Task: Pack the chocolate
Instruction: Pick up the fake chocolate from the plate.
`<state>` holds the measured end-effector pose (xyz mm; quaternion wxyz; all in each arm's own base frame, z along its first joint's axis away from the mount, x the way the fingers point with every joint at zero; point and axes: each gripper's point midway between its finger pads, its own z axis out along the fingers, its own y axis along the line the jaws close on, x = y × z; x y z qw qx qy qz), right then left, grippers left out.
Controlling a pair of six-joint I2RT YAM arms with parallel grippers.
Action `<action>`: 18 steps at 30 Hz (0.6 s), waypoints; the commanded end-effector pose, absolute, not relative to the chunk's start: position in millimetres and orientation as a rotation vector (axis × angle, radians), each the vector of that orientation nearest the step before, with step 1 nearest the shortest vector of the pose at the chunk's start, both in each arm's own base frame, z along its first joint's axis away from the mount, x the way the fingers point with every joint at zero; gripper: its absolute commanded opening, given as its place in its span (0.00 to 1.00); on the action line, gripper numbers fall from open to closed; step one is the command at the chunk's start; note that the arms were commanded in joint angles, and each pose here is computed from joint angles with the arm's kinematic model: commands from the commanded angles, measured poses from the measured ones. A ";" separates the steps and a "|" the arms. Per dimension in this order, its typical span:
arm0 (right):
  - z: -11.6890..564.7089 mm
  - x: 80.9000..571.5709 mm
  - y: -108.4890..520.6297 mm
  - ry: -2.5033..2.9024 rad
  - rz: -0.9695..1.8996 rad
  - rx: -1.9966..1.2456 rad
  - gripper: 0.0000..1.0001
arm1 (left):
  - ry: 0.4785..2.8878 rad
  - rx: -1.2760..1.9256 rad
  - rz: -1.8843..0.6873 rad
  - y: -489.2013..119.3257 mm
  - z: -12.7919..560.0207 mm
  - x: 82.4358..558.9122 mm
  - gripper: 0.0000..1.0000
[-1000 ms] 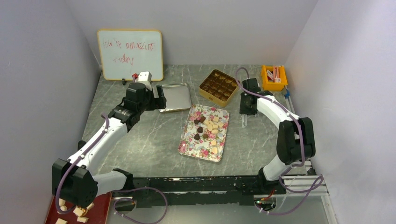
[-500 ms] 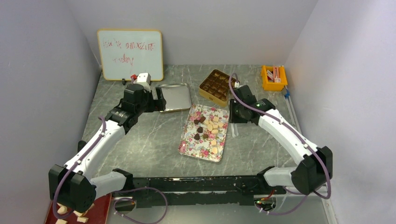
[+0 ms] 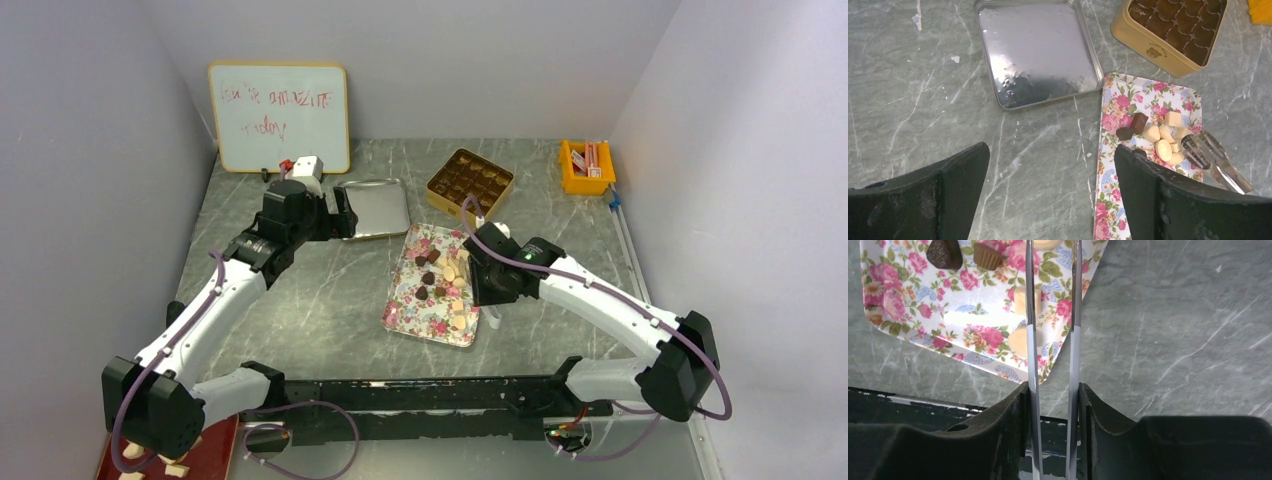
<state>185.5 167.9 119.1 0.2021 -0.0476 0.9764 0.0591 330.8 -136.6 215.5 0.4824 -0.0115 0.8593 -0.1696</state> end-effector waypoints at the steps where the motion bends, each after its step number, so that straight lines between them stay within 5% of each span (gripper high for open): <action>1: 126.4 178.1 175.5 2.701 0.158 -0.105 0.39 | 2.040 -0.036 -0.458 -138.6 238.1 328.3 1.00; 18: 118.8 156.6 193.6 2.715 0.117 -0.188 0.39 | 2.043 -0.040 -0.461 -138.8 234.5 327.3 1.00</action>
